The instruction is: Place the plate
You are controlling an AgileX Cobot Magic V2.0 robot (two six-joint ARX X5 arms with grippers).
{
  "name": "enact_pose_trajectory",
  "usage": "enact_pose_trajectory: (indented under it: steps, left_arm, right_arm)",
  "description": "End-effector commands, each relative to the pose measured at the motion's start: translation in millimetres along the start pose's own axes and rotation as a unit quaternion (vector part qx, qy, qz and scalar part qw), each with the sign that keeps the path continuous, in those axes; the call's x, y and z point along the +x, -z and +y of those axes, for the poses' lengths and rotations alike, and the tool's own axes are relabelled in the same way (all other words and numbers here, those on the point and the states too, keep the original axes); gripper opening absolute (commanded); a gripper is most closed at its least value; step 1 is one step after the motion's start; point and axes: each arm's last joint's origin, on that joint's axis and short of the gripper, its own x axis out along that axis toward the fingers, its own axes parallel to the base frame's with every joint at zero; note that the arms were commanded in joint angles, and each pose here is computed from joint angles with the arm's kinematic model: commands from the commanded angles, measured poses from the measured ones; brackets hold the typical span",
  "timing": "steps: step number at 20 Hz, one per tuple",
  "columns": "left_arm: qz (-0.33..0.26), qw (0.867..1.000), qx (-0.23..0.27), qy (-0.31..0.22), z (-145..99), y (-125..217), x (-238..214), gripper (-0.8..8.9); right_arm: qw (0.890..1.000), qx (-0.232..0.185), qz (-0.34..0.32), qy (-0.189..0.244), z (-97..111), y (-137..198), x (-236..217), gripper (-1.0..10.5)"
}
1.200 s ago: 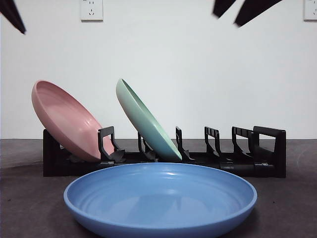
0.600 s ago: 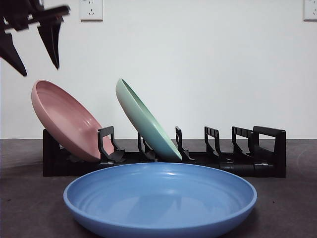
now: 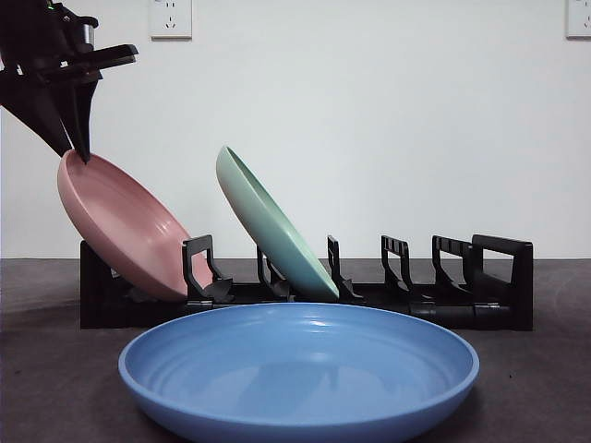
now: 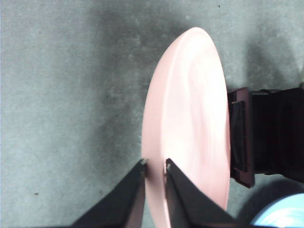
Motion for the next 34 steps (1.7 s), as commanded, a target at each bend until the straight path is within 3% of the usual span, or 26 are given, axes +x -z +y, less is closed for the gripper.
enact_pose_trajectory:
  steps: [1, 9, 13, 16, 20, 26, 34]
  left_arm:
    - [-0.002, 1.0, 0.014, 0.0, -1.9, -5.6, -0.7, 0.15]
    - [-0.011, 0.998, 0.051, -0.045, -1.3, -18.6, -47.7, 0.15]
    - [-0.013, 0.997, 0.058, -0.05, 0.7, -16.6, -76.0, 0.15]
    - [-0.019, 0.997, 0.063, -0.05, 1.6, -1.3, -102.0, 0.14]
    - [-0.02, 0.996, 0.064, -0.05, 2.9, 18.9, -119.9, 0.14]
    - [-0.021, 0.997, 0.059, -0.038, 7.3, 59.5, -132.5, 0.14]
    - [-0.032, 0.998, 0.031, 0.037, 15.4, 128.6, -128.3, 0.14]
  right_arm:
    - [1.0, 0.005, -0.006, -0.006, 2.6, -4.2, -1.8, 2.3]
    - [1.0, 0.003, 0.002, -0.003, 1.8, -2.1, -2.9, 2.3]
    - [0.999, 0.007, -0.032, 0.04, -2.9, -2.6, -13.0, 2.3]
    - [0.994, 0.007, -0.067, 0.082, -8.6, -1.7, -26.6, 2.3]
    - [0.99, 0.005, -0.092, 0.104, -12.8, -0.1, -38.3, 2.3]
    - [0.988, 0.012, -0.108, 0.111, -16.7, 1.4, -46.9, 2.3]
    - [0.988, 0.01, -0.101, 0.115, -18.5, 3.9, -48.8, 2.3]
